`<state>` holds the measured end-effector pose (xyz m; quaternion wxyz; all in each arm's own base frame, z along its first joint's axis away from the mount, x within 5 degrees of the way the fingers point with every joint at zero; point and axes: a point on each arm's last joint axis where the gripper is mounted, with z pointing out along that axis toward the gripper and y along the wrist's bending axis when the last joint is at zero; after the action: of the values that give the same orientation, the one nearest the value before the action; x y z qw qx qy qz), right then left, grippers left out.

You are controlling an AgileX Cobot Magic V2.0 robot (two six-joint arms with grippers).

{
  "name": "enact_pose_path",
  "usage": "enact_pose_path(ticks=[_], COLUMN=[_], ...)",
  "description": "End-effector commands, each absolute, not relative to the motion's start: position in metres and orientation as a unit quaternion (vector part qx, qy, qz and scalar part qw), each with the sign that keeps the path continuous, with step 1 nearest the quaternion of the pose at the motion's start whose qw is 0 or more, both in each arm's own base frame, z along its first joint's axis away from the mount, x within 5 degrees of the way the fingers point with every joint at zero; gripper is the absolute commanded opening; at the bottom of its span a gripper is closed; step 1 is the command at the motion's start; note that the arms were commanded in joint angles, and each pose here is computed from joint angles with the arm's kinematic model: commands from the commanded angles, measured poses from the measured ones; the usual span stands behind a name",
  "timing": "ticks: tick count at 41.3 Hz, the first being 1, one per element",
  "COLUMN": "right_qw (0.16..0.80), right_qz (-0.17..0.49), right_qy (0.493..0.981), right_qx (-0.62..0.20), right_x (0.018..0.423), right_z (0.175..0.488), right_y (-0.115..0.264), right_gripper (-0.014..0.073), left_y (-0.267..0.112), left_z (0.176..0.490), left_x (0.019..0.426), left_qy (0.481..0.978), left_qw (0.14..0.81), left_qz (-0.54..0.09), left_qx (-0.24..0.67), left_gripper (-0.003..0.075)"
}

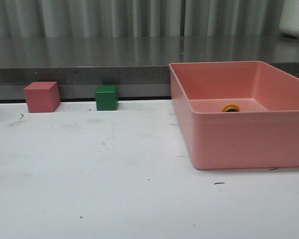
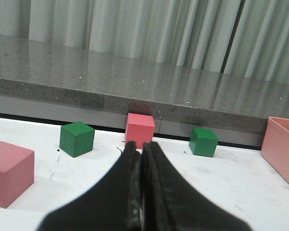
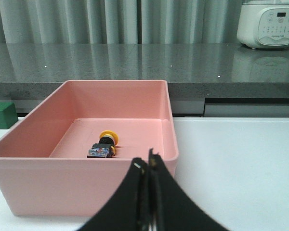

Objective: Place and stand button with both arms

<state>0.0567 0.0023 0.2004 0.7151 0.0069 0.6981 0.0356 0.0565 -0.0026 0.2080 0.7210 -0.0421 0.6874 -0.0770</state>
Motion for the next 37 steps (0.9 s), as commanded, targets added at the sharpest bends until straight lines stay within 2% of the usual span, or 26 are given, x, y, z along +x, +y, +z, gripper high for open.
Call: enact_pose_path(ticks=[1,27,33,37], right_qw=[0.751,0.751,0.762,0.767], right_qz=[0.032,0.032,0.032,0.033], right_qy=[0.660,0.660,0.647,0.640], right_qx=[0.007,0.007,0.007,0.007], right_x=[0.054,0.054,0.054,0.051], right_z=[0.210,0.210,0.215,0.229], right_y=[0.002,0.002,0.002,0.002], right_gripper=[-0.0068,-0.0068,-0.0068,-0.0068], left_y=[-0.003,-0.003,-0.002,-0.002], left_z=[0.211,0.212,0.222,0.237], left_x=[0.055,0.055,0.053,0.049], left_qy=[0.654,0.653,0.617,0.600], left_qw=[0.750,0.751,0.782,0.794], left_qz=[-0.084,-0.084,-0.086,-0.088], left_qx=[-0.041,-0.041,-0.040,-0.039], left_gripper=[-0.0020,-0.0020,-0.0020,-0.0020])
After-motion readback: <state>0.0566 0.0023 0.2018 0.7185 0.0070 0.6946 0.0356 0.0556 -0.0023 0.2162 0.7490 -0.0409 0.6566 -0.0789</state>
